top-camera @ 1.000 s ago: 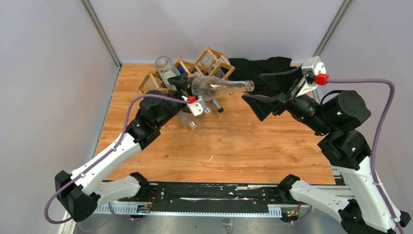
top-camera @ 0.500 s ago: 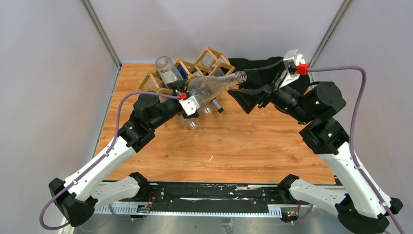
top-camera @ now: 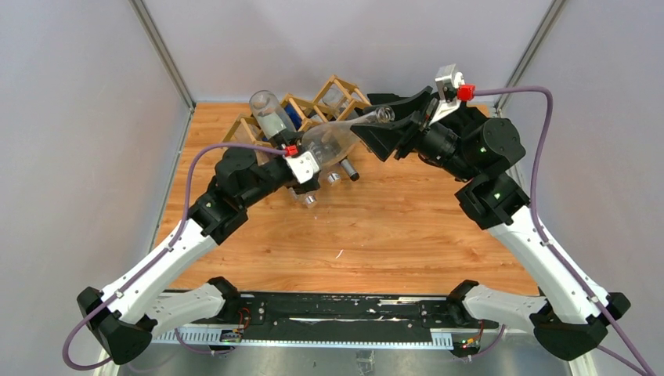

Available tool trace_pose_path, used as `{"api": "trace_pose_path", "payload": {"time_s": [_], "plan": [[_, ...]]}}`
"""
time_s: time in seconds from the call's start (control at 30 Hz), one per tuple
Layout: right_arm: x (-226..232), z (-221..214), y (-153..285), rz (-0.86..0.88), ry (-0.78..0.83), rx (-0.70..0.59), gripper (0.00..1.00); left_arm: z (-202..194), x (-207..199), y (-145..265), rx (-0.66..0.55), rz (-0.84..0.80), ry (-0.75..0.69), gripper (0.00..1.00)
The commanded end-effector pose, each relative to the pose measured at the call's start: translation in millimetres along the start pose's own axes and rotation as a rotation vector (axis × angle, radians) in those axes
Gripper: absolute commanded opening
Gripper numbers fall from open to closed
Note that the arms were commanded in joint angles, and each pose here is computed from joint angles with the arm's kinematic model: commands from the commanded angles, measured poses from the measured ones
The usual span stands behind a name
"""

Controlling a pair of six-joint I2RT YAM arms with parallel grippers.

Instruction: Take the wine bottle off the wine rack

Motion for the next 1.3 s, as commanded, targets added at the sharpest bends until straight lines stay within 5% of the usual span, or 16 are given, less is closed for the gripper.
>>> {"api": "trace_pose_path", "payload": {"time_s": [0.0,0.1,0.2,0.23,0.33,0.37,0.83,1.27], "plan": [[8.8,6.6,-7.1,0.07,-0.012,-0.055,0.57,49.2,49.0,12.7,-0.188,0.199,0.043,0.0],[7.7,8.0,-12.0,0.075,-0.01,-0.057,0.44,48.7,46.8,11.6,-0.188,0.185,0.058,0.0],[6.2,8.9,-15.3,0.07,-0.013,-0.057,0.19,48.3,43.7,10.0,-0.177,0.146,0.073,0.05],[5.2,9.3,-16.3,0.06,-0.011,-0.055,0.12,48.0,41.3,9.9,-0.167,0.114,0.081,0.18],[2.2,15.4,-16.3,-0.004,0.016,-0.047,0.0,45.5,29.8,8.8,-0.128,-0.026,0.09,0.94],[0.8,18.3,-16.1,-0.028,0.031,-0.053,0.0,42.9,24.1,9.2,-0.105,-0.081,0.095,0.99],[-15.3,65.1,10.3,-0.372,0.229,-0.077,0.0,49.5,19.4,16.3,0.04,-0.356,0.173,1.0],[-66.3,56.6,31.5,-0.749,0.37,0.025,0.0,50.5,71.2,-0.5,0.265,-0.227,0.363,1.0]]}}
Point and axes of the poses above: each gripper's point midway between its finger pads, its own y axis back along the fingers, its own x axis along the line the jaws close on, z = x × y, the point moved 9 cm from there along y, back along the fingers, and after that the axes turned 13 degrees about -y, right-handed, at the moved point
